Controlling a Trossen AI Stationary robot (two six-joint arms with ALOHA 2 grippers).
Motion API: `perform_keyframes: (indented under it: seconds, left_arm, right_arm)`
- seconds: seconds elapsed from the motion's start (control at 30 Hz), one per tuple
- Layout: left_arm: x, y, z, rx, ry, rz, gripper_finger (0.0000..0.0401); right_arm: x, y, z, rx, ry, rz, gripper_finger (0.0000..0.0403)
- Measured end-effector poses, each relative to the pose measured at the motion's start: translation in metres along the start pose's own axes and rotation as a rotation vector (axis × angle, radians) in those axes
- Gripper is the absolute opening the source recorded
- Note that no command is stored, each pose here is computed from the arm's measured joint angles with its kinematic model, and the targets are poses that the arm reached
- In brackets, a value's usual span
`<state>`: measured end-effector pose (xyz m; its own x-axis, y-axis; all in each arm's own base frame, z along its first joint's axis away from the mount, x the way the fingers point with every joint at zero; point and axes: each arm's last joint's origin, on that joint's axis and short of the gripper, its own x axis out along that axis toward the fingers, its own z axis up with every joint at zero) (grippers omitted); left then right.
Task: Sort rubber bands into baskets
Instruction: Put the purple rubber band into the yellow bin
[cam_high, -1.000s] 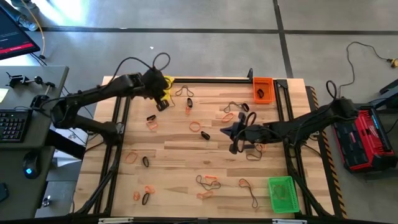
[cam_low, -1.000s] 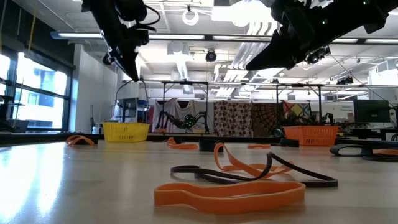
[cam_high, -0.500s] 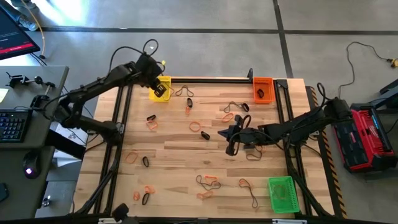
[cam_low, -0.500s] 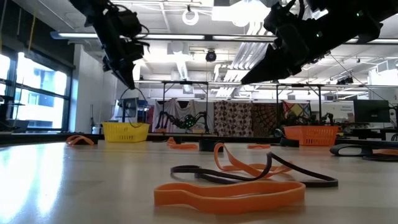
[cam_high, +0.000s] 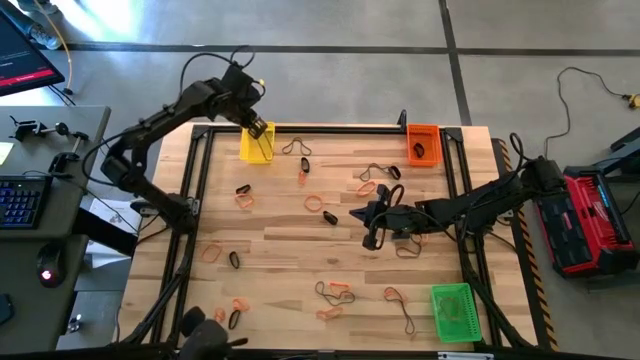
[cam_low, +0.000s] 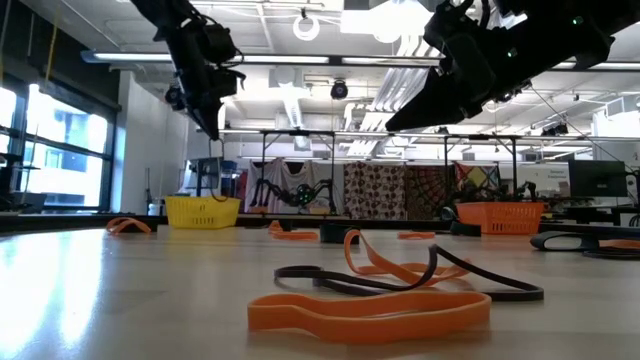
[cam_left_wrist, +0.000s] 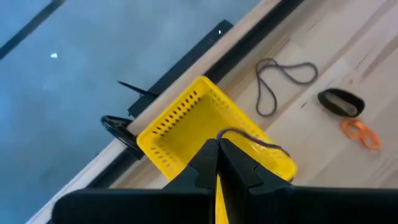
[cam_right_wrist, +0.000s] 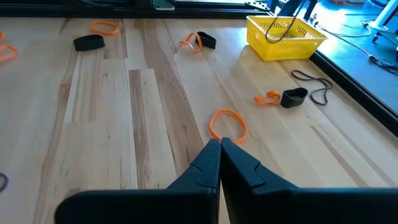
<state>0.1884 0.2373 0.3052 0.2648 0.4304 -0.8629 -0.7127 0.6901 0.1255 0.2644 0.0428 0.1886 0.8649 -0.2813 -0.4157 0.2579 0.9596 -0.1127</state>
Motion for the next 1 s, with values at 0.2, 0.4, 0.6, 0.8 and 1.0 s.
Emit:
perform_keyframes:
  seconds: [0.2, 0.4, 0.6, 0.8, 1.0]
  left_arm:
    - [-0.012, -0.006, 0.003, 0.010, 0.010, -0.015, 0.0000]
    - [-0.012, -0.018, 0.003, 0.011, 0.028, -0.035, 0.0000]
    - [-0.012, -0.036, 0.001, 0.023, 0.040, -0.089, 0.0000]
    - [-0.005, -0.055, -0.006, 0.046, 0.070, -0.119, 0.0000]
    - [-0.001, -0.077, -0.011, 0.072, 0.063, -0.153, 0.0000]
  right_arm:
    - [0.000, 0.000, 0.000, 0.002, 0.000, 0.000, 0.0000]
    - [0.000, 0.000, 0.000, 0.002, 0.000, 0.000, 0.0000]
    - [0.000, 0.000, 0.000, 0.003, 0.000, 0.000, 0.0000]
    - [0.000, 0.000, 0.000, 0.003, 0.002, 0.013, 0.0000]
    - [0.000, 0.000, -0.001, 0.000, 0.008, 0.013, 0.0000]
